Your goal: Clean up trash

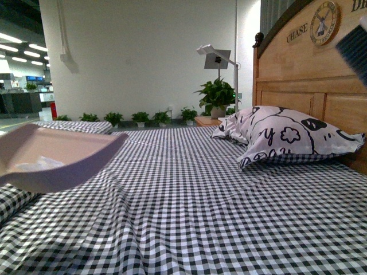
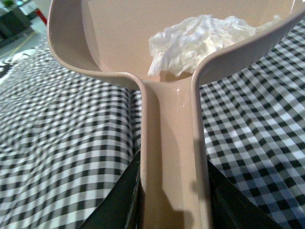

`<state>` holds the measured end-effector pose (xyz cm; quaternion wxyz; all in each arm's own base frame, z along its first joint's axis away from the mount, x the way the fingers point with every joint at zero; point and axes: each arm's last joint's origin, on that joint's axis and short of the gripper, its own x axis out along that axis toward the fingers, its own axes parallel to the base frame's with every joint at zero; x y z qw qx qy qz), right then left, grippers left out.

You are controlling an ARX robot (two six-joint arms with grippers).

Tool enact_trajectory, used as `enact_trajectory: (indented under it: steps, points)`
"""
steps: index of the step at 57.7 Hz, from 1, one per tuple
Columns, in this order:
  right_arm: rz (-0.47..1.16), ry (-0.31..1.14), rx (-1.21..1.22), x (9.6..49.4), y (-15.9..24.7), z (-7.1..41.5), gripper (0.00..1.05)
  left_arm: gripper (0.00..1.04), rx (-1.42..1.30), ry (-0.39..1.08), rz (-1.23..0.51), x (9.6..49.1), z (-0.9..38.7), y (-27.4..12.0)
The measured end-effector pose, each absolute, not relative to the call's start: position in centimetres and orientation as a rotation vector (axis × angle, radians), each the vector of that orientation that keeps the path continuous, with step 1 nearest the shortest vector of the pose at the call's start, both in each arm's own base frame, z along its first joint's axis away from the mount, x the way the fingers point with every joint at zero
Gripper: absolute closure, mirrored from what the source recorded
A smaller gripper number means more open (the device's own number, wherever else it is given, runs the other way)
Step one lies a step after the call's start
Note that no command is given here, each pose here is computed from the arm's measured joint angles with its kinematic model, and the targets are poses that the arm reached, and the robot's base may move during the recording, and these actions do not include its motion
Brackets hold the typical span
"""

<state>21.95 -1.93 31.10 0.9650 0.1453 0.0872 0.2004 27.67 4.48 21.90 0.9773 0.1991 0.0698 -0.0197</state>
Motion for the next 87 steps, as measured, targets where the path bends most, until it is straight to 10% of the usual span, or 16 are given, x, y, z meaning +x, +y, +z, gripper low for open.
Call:
enact_trajectory:
  steps: [44,87]
  points:
    - [0.509,-0.024,0.408,10.3,-0.9,34.7,0.85,0.77,0.216,-0.117,-0.150,13.5,25.2,1.5]
    - [0.459,-0.016,0.400,10.0,-1.1,34.4,0.85,0.77,0.215,-0.127,-0.168,12.9,25.0,1.4]
